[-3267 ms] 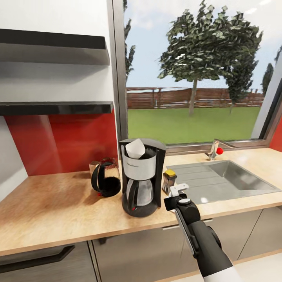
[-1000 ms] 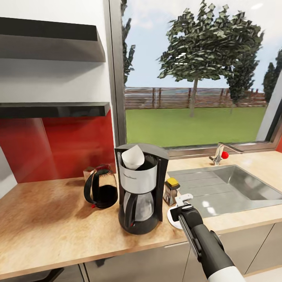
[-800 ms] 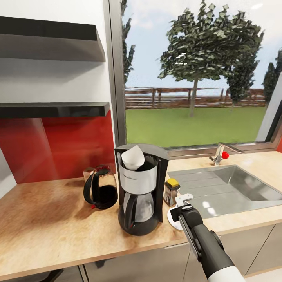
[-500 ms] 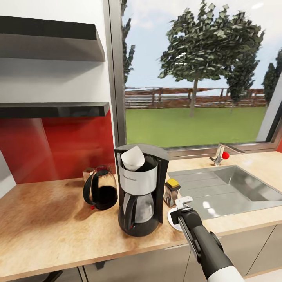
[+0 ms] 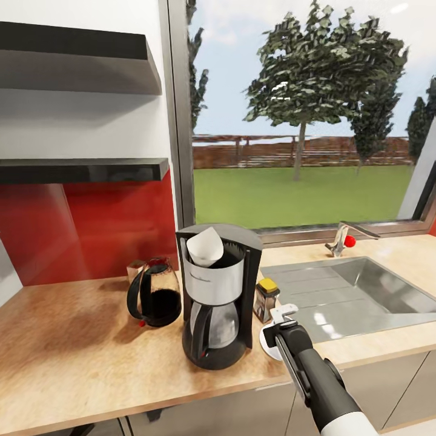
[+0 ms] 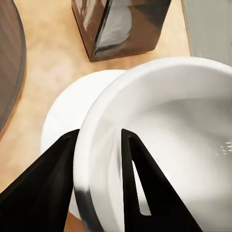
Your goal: Set up a coffee station on the kitchen countertop: keep the coffee maker on the countertop, move the bottle of coffee from the kitchen shelf to the counter next to the coffee maker, place a paper coffee filter on top of the coffee maker, put the saucer next to the coffee maker with the coffee cup on the saucer, and place the electric kettle next to the coffee maker.
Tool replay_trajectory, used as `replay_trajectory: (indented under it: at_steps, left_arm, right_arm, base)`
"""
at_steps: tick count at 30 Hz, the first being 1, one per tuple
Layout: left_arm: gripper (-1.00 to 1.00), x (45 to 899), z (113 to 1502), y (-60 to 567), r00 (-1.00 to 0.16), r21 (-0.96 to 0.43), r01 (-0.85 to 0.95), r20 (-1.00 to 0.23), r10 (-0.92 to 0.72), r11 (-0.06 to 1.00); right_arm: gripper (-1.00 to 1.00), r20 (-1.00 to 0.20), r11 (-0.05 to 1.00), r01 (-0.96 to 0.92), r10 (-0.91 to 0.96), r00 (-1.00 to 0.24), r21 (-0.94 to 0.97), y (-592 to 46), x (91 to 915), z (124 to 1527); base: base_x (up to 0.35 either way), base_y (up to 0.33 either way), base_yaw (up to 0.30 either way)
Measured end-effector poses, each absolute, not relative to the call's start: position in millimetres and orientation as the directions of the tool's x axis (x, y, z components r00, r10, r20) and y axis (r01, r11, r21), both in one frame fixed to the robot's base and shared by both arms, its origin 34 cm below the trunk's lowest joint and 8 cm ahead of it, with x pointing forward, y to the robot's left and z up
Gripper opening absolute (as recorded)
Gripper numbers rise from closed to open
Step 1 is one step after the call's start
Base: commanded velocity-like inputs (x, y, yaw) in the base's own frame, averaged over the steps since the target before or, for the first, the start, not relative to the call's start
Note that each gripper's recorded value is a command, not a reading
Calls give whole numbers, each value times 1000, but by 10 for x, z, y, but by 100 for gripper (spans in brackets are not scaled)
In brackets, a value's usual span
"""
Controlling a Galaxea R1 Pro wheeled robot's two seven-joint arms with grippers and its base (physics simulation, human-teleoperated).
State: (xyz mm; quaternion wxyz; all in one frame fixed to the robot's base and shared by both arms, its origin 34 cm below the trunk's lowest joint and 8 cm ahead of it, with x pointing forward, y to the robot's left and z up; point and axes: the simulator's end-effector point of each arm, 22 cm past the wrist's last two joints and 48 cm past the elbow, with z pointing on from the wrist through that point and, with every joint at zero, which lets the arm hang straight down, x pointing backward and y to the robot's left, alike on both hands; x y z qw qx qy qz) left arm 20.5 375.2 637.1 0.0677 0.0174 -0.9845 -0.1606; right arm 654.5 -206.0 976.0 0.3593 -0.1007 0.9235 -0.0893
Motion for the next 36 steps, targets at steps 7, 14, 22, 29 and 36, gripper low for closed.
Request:
replay_trajectory:
  at_steps: [7, 14, 22, 29, 36]
  left_arm:
    - [100, 205, 6371, 3751, -990, 318, -12, 128, -56, 948]
    - [100, 205, 6371, 3751, -990, 318, -12, 128, -56, 948]
    - [100, 205, 6371, 3751, -990, 318, -12, 128, -56, 948]
    - [100, 205, 6371, 3751, -990, 318, -12, 128, -56, 948]
    - [100, 205, 6371, 3752, -990, 318, -12, 128, -56, 948]
  right_arm:
    - [-100, -645, 964, -122, -250, -722, -238, -2060, 6545, 9758]
    - [-100, -640, 963, -124, -252, -726, -238, -2058, 6535, 9729]
    - [-100, -619, 963, -130, -253, -744, -237, -2069, 6492, 9616]
    - [-100, -619, 963, -130, -252, -744, -236, -2064, 6490, 9612]
    - [100, -620, 963, -130, -252, -743, -236, -2060, 6492, 9618]
  base:
    - [5, 0, 0]
    - [0, 0, 0]
    - [0, 0, 0]
    - [0, 0, 0]
    - [0, 0, 0]
